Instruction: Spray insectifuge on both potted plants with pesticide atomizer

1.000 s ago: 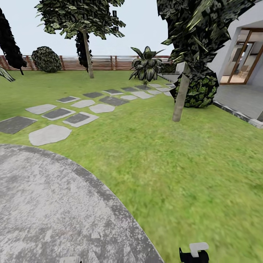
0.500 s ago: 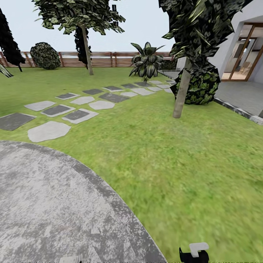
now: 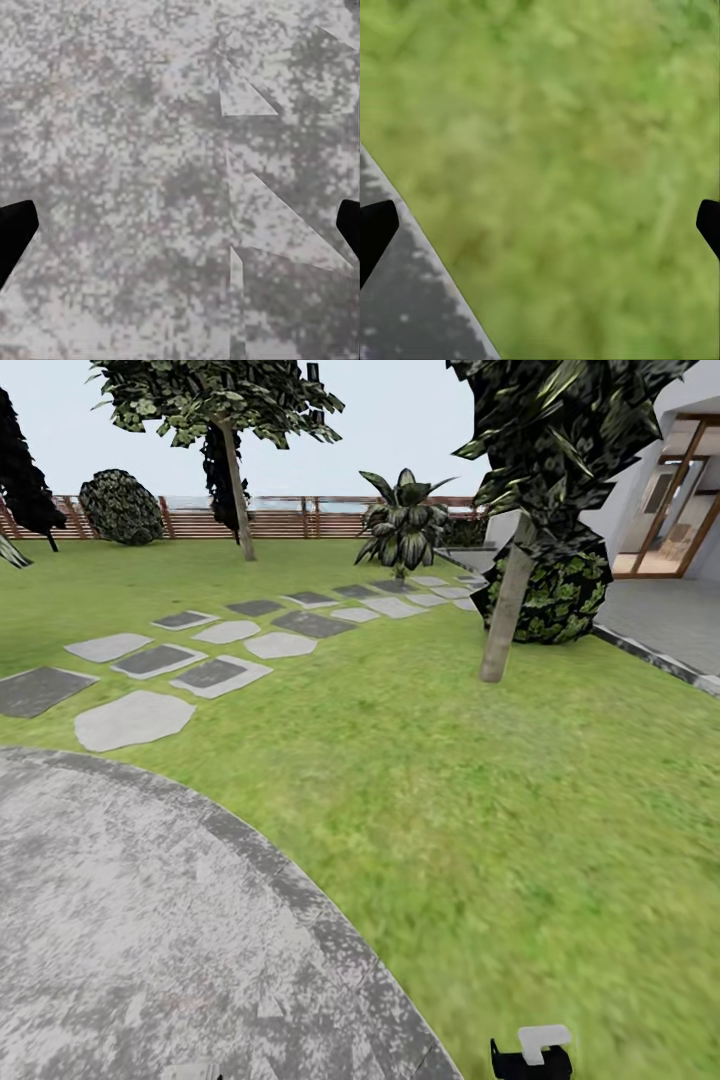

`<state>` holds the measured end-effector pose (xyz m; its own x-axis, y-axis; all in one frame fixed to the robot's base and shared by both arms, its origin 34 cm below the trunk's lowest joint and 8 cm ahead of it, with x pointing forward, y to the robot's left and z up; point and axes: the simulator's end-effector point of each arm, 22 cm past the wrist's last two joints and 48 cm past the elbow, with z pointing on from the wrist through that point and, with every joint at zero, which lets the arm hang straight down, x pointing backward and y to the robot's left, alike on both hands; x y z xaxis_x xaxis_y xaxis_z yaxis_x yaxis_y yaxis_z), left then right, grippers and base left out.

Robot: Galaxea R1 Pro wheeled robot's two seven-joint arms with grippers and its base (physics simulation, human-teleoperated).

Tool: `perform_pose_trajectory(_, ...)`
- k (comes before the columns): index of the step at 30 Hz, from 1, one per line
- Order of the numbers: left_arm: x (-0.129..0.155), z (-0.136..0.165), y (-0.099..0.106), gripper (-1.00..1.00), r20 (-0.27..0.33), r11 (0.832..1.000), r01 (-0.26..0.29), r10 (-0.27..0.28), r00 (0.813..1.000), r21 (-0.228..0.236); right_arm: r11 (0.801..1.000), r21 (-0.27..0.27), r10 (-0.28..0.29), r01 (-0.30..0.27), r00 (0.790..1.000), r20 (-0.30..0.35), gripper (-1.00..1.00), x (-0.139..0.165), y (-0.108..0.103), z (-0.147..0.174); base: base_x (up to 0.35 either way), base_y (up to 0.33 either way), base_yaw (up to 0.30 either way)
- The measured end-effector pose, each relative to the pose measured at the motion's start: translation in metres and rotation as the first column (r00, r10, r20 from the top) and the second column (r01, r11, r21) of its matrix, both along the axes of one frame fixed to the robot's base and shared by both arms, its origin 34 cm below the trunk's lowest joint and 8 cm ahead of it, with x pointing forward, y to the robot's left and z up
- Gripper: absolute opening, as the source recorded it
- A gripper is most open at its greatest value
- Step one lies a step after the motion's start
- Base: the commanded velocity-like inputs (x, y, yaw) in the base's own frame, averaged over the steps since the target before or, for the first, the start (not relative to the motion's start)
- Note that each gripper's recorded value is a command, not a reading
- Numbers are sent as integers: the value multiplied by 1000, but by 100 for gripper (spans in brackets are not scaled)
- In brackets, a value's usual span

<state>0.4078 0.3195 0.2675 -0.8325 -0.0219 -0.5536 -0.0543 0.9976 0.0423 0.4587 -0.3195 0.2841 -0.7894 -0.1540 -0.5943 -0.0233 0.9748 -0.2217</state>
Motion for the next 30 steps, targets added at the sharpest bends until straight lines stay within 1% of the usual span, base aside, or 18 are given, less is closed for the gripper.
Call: perform_pose_trajectory(30,-1,0,1,100,-2,1000,0,0,1000,1,1000,3,4,-4,1000,-6,100,-3,3,-1,271,215,0)
